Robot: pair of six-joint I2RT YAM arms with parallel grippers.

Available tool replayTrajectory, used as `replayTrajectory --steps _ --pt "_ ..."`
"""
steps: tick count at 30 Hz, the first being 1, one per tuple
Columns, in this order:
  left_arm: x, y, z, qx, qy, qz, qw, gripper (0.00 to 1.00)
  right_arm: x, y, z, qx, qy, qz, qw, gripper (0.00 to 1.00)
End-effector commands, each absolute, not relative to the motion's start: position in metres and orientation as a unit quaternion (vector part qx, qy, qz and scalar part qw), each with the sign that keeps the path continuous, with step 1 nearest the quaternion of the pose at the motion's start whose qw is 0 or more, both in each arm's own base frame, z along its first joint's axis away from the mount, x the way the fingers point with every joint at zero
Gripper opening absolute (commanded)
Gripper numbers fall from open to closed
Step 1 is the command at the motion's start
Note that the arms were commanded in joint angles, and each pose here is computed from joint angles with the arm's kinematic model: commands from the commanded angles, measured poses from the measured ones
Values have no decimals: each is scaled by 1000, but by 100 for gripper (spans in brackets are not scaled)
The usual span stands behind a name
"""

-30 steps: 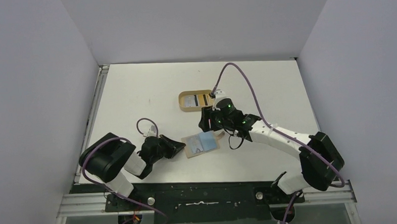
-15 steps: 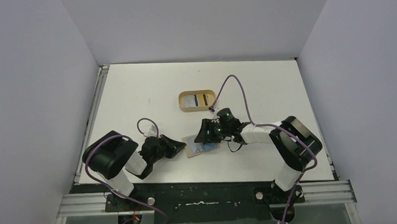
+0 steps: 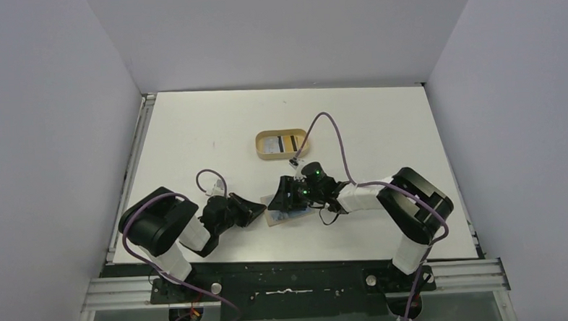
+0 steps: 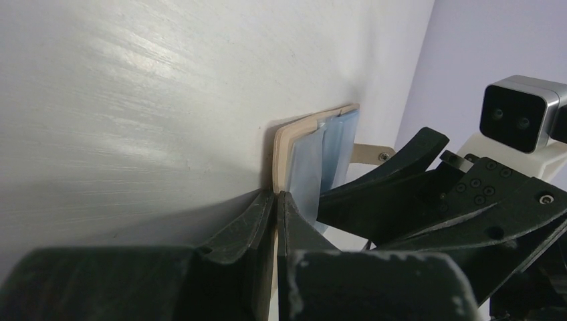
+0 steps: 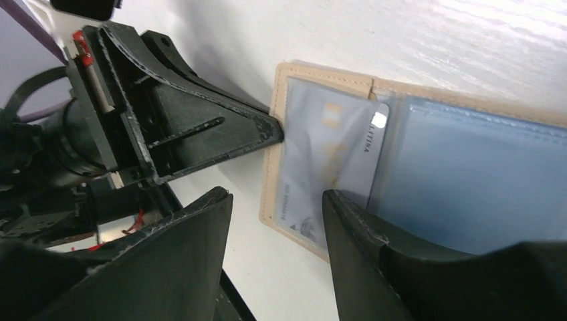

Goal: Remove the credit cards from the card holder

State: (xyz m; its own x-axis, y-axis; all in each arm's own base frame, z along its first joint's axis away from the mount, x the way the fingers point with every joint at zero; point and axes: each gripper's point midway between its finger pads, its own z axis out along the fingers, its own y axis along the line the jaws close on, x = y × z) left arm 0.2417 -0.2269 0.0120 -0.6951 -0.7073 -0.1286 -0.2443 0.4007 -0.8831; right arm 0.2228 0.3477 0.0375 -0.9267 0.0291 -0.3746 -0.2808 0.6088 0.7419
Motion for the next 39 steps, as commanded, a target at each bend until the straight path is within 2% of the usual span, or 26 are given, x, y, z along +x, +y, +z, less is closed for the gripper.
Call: replayTrajectory --steps 1,5,13,21,39 --pt "234 -214 -14 -305 823 -412 243 0 223 339 54 -93 889 398 205 54" --pt "234 -215 -14 -303 825 -411 244 0 235 329 70 -115 899 356 228 56" --pt "234 -215 -13 -298 827 -409 244 0 239 318 34 -107 916 332 199 56" --pt "231 -212 -12 -292 833 -401 246 0 236 318 20 -101 919 333 184 56" --pt "231 -207 -10 -270 853 -368 251 0 225 340 42 -107 902 382 171 55"
